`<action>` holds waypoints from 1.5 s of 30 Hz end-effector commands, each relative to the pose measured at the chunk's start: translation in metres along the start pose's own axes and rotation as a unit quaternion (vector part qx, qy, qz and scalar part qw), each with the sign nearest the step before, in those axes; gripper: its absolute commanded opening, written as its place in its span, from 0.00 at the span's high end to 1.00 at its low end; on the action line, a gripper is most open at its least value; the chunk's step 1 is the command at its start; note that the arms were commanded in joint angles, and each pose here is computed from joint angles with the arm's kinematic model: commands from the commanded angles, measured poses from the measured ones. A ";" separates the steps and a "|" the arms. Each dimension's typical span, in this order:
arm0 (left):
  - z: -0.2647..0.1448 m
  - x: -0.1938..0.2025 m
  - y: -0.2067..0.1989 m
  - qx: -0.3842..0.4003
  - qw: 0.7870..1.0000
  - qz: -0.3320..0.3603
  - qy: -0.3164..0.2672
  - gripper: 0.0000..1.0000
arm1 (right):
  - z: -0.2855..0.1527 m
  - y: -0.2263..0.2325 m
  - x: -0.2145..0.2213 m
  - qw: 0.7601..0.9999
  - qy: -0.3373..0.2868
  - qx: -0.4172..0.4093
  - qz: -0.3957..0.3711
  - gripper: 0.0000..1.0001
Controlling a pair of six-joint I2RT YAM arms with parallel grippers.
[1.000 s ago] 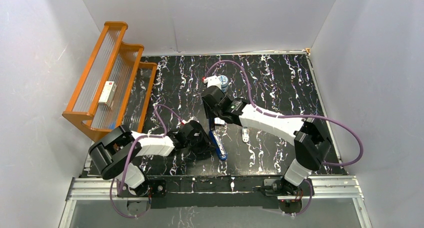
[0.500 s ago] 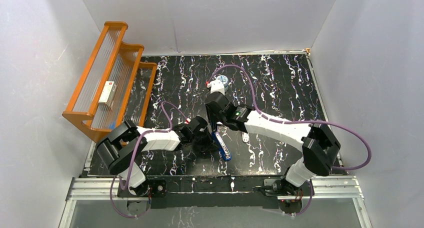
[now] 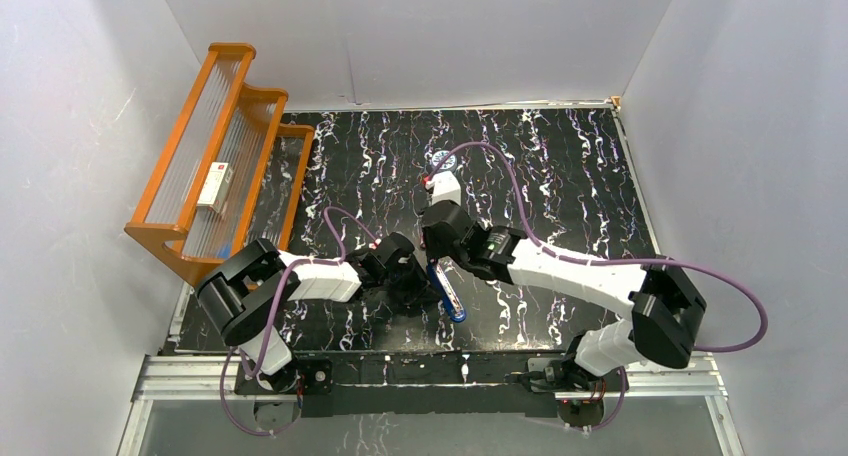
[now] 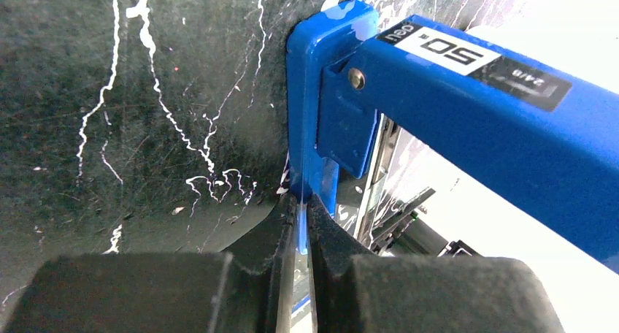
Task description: Load the staples into the stapler
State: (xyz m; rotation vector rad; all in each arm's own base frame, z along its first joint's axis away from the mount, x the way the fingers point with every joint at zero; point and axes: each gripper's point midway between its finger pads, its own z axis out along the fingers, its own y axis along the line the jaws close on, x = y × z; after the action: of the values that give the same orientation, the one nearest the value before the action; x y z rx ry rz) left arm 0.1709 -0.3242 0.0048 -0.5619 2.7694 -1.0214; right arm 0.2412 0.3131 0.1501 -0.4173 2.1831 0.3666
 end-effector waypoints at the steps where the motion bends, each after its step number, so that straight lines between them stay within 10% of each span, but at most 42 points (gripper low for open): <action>1: -0.003 0.007 0.146 -0.246 0.969 -0.003 -0.019 0.97 | -0.018 0.025 0.050 0.996 0.069 -0.056 0.032 0.77; 45: 0.006 -0.004 0.147 -0.251 0.968 -0.012 -0.028 0.95 | -0.034 0.003 0.131 0.999 0.042 0.003 -0.006 0.78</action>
State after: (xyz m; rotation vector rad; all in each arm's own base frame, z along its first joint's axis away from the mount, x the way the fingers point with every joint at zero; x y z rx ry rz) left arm 0.1773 -0.3372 0.0030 -0.6077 2.7878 -1.1161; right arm 0.1516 0.2523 0.0605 -0.4886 2.2458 0.1789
